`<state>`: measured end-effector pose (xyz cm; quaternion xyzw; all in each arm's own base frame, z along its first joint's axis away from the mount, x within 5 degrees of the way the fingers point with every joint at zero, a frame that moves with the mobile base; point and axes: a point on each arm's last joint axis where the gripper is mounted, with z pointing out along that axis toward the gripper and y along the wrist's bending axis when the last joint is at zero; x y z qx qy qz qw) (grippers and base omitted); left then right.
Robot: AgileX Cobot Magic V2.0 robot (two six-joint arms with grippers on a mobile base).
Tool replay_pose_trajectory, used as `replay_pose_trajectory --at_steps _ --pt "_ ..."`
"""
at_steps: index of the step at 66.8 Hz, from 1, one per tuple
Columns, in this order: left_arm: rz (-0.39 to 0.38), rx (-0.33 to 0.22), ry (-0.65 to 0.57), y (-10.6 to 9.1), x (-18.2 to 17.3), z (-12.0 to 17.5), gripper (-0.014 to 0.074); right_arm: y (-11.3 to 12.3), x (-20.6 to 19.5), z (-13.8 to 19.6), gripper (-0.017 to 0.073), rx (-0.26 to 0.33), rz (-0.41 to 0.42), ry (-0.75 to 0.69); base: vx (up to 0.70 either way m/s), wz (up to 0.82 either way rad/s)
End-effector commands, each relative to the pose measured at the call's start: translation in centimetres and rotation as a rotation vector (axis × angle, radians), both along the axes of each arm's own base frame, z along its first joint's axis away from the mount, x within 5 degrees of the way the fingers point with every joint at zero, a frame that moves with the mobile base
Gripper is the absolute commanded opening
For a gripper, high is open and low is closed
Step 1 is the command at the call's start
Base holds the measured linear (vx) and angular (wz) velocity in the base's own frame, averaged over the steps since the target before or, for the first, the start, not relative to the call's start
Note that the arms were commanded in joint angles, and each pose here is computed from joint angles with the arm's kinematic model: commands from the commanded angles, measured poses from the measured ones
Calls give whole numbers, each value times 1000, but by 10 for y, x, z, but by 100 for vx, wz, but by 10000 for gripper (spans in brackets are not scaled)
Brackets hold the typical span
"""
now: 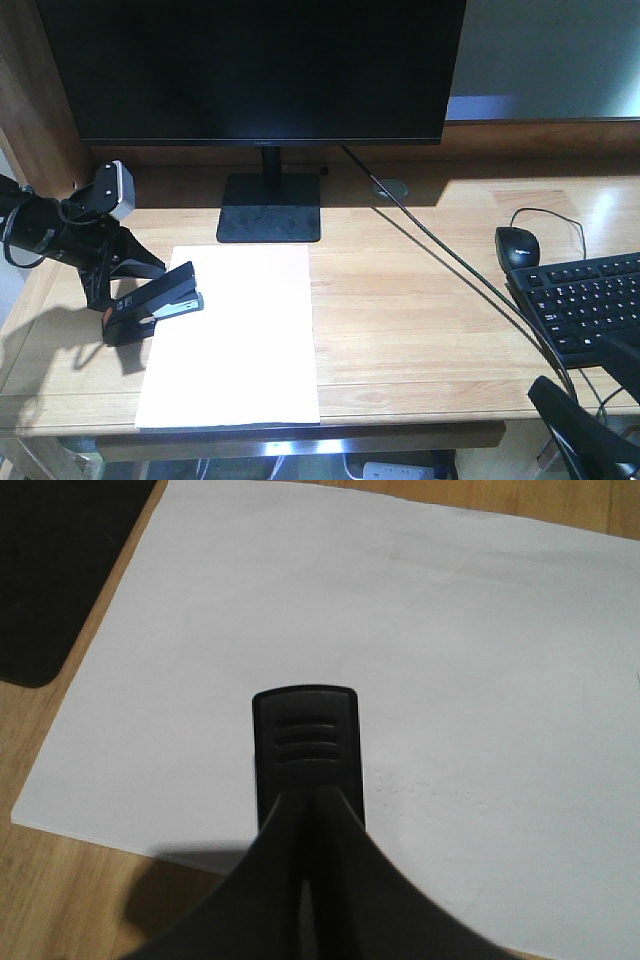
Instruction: Grab stapler and paper to desk for stapling
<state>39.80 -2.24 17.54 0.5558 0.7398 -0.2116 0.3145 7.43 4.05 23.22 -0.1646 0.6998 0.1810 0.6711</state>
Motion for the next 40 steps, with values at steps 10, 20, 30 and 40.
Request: replay_pose_trajectory --at_steps 10,20,30,40 --pt "15 -53 -66 -4 1 32 -7 3 0 13 498 30 30 -62 0 0" --pt "15 -53 -66 -4 1 32 -7 3 0 13 498 30 30 -62 0 0" --pt "16 -57 -69 -5 1 32 -7 3 0 13 498 30 30 -62 0 0" --pt "-17 -68 -106 -12 3 29 -7 3 0 13 498 30 30 -62 0 0"
